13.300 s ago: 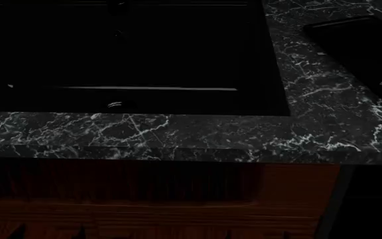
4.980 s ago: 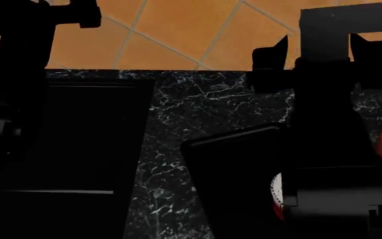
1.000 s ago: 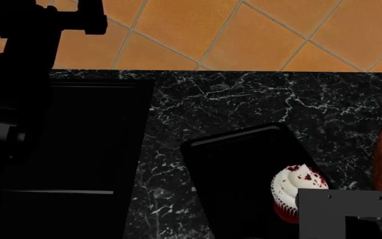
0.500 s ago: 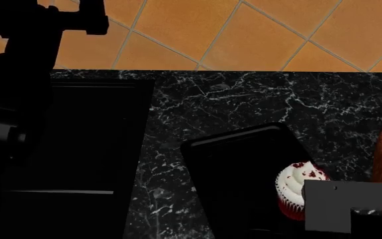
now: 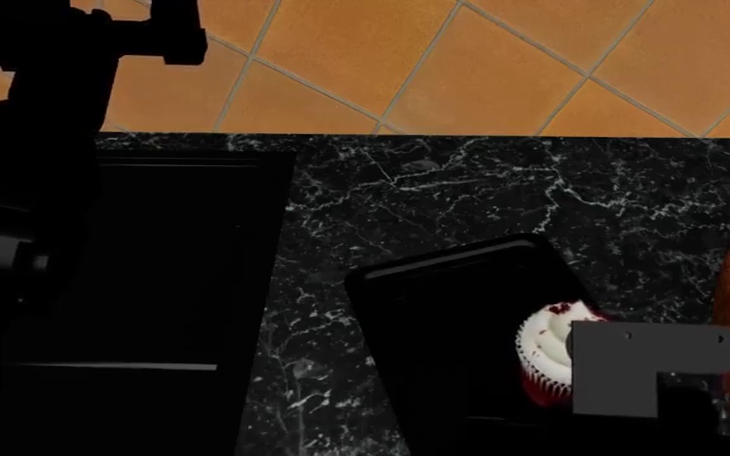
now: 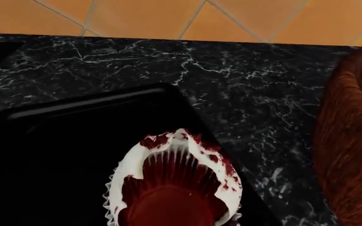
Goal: Move the fresh-baked cupcake off the tray onto the counter, and place the bowl used for mixing into the sink.
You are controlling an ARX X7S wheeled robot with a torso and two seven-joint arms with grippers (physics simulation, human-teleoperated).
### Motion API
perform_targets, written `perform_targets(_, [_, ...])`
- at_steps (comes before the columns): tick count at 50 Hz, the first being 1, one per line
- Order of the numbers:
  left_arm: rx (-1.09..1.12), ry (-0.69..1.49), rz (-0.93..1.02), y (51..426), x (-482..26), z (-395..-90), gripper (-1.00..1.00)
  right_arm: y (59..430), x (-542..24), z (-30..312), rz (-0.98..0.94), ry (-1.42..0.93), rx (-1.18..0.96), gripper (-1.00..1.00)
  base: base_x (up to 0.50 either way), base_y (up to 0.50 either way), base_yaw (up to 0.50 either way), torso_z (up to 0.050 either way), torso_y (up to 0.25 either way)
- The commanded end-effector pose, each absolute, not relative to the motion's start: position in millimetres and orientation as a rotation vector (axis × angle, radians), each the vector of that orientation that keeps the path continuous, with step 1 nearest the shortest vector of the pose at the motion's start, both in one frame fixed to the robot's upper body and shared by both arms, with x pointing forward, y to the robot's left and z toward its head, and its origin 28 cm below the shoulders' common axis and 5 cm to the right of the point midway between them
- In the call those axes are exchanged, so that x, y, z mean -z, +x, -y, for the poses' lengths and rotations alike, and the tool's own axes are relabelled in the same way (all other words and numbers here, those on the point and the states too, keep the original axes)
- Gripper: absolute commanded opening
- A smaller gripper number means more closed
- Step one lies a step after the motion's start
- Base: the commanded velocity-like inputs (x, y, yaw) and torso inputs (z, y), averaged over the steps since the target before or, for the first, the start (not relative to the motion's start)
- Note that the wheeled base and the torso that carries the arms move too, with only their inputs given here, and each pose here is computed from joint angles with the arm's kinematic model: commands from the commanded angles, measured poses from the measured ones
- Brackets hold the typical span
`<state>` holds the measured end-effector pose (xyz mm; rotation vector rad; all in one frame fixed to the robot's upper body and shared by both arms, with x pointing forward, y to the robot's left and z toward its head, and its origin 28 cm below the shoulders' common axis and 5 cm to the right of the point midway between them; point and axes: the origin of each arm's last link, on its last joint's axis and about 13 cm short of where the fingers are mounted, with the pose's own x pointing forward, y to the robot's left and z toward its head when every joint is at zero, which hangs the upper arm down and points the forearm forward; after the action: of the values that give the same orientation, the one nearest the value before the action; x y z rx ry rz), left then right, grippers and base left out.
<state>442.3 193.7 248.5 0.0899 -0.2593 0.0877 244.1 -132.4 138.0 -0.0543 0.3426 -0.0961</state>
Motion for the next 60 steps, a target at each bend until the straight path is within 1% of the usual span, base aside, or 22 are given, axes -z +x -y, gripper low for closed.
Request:
perform_targets(1, [-0.095,0.13,0.276,442.1,-245.5,-193.2,1.0,241.4,-143.2,129.7,-0.324,-0.018,0.052,-1.0,0.0,0.0,0.0,0.0,0.0])
perform_targets(15, [-0.103,0.094,0.276,442.2,-247.2,-192.4,1.0,213.8,-180.4,122.4,-0.242,-0.093,0.03,-1.0,0.0,0.0,0.0,0.0,0.0])
perform_targets(29, [-0.138,0.102,0.266,442.2,-247.3,-193.0,1.0,211.4,-205.6,120.5,-0.178,-0.129,0.027,-1.0,0.0,0.0,0.0,0.0,0.0])
perform_targets(41, [-0.133,0.1,0.267,442.4,-249.3,-192.5,1.0,235.8,-233.7,123.1,-0.119,-0.136,0.039,-1.0,0.0,0.0,0.0,0.0,0.0])
perform_targets(42, [-0.128,0.098,0.269,442.3,-247.9,-192.8,1.0,265.7,-256.0,128.9,-0.083,-0.148,0.056,-1.0,0.0,0.0,0.0,0.0,0.0])
perform_targets(43, [-0.129,0.099,0.269,442.3,-247.7,-193.0,1.0,272.5,-260.4,130.8,-0.082,-0.149,0.063,-1.0,0.0,0.0,0.0,0.0,0.0])
perform_targets(56, [-0.124,0.099,0.267,442.3,-248.6,-192.7,1.0,294.7,-273.4,137.2,-0.092,-0.145,0.083,-1.0,0.0,0.0,0.0,0.0,0.0])
perform_targets(60, [-0.123,0.1,0.268,442.3,-248.7,-192.8,1.0,308.0,-288.5,137.8,-0.09,-0.146,0.078,-1.0,0.0,0.0,0.0,0.0,0.0])
